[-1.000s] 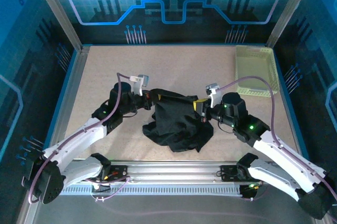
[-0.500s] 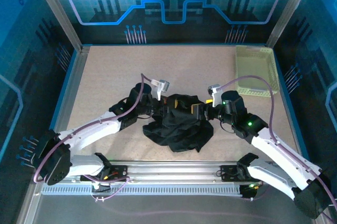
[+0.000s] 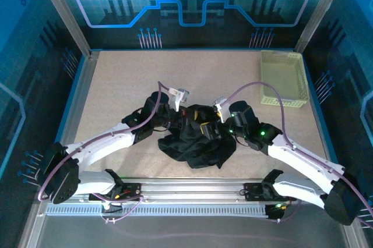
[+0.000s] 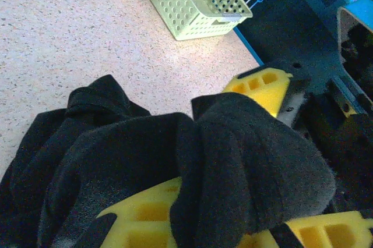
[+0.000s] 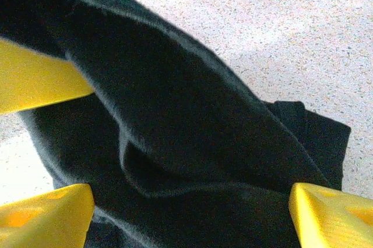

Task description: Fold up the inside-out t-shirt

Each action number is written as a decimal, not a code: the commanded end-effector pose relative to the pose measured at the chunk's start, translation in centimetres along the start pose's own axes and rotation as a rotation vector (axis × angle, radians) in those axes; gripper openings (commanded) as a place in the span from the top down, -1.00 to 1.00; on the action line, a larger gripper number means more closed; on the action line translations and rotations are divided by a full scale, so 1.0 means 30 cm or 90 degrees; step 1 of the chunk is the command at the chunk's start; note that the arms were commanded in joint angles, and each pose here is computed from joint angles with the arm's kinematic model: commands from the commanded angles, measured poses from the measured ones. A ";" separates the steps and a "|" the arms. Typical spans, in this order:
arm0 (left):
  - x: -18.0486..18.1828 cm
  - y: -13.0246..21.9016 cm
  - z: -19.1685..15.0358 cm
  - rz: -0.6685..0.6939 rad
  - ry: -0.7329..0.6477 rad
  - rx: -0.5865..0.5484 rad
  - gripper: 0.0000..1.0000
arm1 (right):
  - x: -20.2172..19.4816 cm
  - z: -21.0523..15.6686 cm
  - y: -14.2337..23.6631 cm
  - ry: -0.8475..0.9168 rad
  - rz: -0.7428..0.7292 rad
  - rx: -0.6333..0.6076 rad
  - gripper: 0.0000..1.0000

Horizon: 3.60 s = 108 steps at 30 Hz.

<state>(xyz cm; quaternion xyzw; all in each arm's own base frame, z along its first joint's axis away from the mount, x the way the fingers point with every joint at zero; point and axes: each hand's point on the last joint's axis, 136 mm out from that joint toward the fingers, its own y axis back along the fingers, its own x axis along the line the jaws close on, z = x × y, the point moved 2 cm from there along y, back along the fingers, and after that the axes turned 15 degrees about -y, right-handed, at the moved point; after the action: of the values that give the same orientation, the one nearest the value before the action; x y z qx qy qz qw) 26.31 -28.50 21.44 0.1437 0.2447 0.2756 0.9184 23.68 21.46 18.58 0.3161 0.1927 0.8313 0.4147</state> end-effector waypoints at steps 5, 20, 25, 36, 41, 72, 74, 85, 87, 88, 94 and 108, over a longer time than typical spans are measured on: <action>-0.088 0.006 0.063 -0.062 -0.041 -0.021 1.00 | 0.040 0.075 -0.016 0.022 -0.016 -0.039 -0.31; 0.213 0.149 -0.084 0.276 0.027 0.023 -0.24 | -0.253 -0.026 0.187 -0.182 -0.248 -0.077 1.00; 0.368 0.149 -0.266 0.380 0.123 0.178 -0.23 | -0.320 -0.128 0.195 -0.262 -0.290 -0.067 1.00; 0.358 -0.030 -0.396 0.249 0.179 0.250 -0.36 | -0.409 -0.251 0.171 -0.413 -0.342 -0.026 1.00; 0.345 -0.144 -0.416 0.169 0.210 0.250 -0.12 | -0.399 -0.215 0.168 -0.401 -0.328 -0.039 1.00; -0.002 0.858 0.689 0.418 -0.097 -0.251 1.00 | 0.047 0.716 0.576 -0.169 -0.039 -0.370 1.00; 0.062 0.722 0.624 0.394 -0.060 -0.159 1.00 | -0.032 0.644 0.473 -0.209 -0.092 -0.321 1.00; 0.047 -0.023 0.139 0.170 0.083 0.162 1.00 | -0.482 0.212 0.089 -0.423 -0.320 -0.064 0.17; 0.030 -0.099 0.080 0.145 0.111 0.184 1.00 | -0.502 0.190 0.112 -0.431 -0.355 -0.058 -0.21; 0.012 -0.136 0.053 0.127 0.114 0.196 0.96 | -0.497 0.187 0.123 -0.428 -0.355 -0.058 -0.30; -0.123 -0.174 0.014 0.014 0.044 0.201 0.34 | -0.421 0.170 0.160 -0.406 -0.300 -0.064 -0.49; 0.466 0.344 -0.251 0.432 0.289 0.183 -0.42 | -0.044 0.046 -0.022 -0.322 -0.156 0.051 -0.80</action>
<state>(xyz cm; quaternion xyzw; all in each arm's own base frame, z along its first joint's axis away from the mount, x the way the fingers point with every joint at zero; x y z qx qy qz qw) 29.23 -13.53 18.14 0.2380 0.3674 0.5303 0.7260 25.56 19.48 19.55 0.4875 0.1491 0.6774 0.5304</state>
